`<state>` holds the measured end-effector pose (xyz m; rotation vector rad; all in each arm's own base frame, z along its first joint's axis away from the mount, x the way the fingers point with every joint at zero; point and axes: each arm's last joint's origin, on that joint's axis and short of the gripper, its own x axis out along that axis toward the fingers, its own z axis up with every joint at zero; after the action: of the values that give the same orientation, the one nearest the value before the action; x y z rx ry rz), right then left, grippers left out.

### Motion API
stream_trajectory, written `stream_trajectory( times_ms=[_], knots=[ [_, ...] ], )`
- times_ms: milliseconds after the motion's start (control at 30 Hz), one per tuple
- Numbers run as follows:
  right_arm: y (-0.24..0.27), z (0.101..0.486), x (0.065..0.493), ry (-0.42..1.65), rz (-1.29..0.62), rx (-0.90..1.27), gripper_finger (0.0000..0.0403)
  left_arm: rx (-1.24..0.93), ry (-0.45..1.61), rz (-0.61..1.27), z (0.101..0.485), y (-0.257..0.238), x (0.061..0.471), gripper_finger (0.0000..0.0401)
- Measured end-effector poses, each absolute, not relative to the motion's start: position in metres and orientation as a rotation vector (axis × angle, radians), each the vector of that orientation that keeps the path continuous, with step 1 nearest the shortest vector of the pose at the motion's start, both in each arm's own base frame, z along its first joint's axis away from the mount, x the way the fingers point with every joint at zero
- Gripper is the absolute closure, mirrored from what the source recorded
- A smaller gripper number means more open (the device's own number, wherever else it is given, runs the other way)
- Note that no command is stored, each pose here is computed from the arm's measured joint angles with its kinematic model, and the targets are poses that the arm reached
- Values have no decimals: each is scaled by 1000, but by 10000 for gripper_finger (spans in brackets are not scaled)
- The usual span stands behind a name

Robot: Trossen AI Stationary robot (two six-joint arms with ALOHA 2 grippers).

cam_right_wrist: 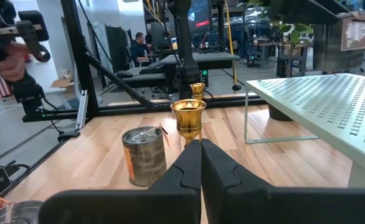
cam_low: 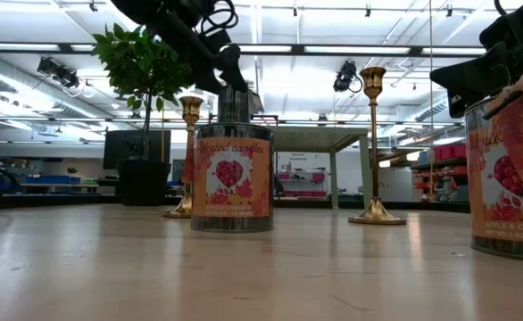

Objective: Pick & Place candle stick holders
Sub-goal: Put the bottom silver scented candle on the shelf

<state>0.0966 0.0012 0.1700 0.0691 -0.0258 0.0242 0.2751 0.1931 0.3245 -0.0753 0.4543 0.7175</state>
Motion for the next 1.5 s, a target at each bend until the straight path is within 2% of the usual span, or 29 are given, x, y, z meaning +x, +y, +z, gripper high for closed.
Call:
stream_trajectory(
  times_ms=[600,1500],
  knots=[
    [1,170,97,-26,24,70,400,-128,485,781,306,219,273,27],
    [1,170,97,-26,25,69,400,-156,475,704,306,226,268,27]
  ],
)
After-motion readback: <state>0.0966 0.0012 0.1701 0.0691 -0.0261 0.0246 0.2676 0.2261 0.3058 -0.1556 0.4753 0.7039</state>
